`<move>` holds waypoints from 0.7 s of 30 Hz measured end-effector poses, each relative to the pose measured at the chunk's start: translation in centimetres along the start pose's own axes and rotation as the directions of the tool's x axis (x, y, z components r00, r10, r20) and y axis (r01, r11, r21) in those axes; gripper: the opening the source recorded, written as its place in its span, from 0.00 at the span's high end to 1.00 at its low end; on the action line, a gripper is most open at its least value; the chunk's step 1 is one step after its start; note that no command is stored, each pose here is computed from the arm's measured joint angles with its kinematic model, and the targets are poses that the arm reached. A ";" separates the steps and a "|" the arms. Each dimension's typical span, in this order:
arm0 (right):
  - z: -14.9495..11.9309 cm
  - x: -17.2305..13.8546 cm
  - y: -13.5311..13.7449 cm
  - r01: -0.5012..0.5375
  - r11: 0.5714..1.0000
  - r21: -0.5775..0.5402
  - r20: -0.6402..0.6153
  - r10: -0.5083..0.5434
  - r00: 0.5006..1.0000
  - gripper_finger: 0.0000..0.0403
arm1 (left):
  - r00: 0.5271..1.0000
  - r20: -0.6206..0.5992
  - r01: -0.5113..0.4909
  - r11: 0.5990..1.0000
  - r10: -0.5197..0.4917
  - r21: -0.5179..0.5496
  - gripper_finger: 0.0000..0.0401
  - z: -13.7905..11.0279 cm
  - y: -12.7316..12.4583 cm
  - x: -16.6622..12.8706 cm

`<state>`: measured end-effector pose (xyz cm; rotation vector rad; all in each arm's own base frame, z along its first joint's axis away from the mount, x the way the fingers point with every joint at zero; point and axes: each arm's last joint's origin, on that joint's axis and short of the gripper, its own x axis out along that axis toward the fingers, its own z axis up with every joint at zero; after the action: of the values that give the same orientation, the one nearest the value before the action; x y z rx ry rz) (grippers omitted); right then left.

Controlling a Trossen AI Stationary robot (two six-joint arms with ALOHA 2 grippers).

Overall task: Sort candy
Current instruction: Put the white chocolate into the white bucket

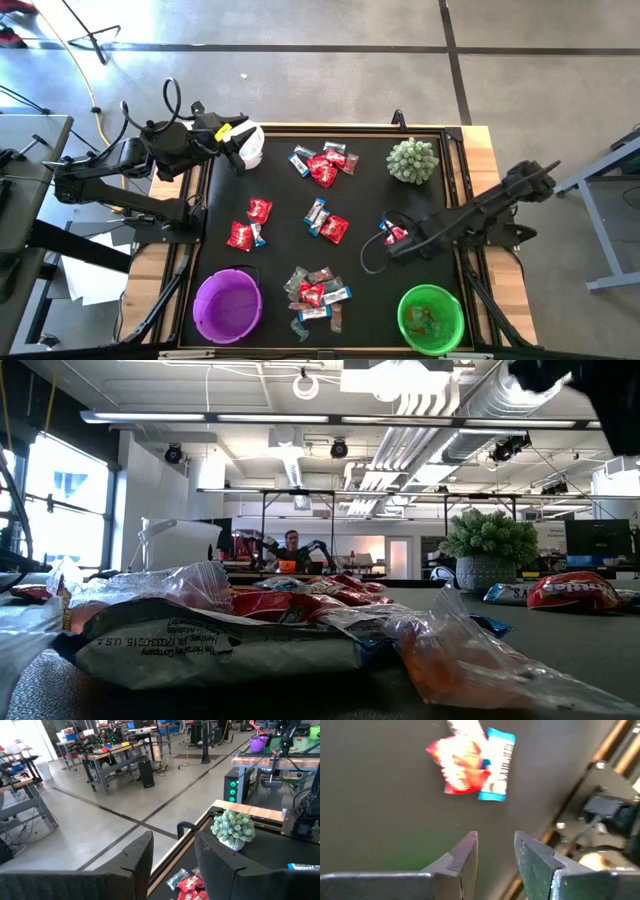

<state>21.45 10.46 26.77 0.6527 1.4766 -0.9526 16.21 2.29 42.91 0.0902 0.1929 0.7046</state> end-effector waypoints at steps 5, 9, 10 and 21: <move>1.1 3.8 -0.4 0.057 0.997 -0.048 -0.057 -0.060 0.997 0.69 | 1.000 0.001 -0.010 1.000 0.010 -0.001 0.67 0.0 0.0 0.0; 1.8 6.8 -0.7 0.056 0.996 -0.069 -0.092 -0.062 0.994 0.69 | 1.000 0.013 -0.010 1.000 0.010 -0.011 0.67 0.1 0.0 0.0; 2.0 7.5 -0.8 0.051 0.996 -0.078 -0.103 -0.059 0.993 0.69 | 1.000 0.021 -0.010 1.000 0.011 -0.018 0.67 0.2 0.0 0.0; 4.1 13.0 -2.1 -0.047 0.994 -0.100 -0.149 0.031 0.988 0.69 | 0.995 0.096 -0.011 0.997 0.019 -0.080 0.67 1.1 0.1 0.0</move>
<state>20.01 4.20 14.58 0.6852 1.6266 -0.8057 16.34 2.32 44.03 0.0497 0.0719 0.7206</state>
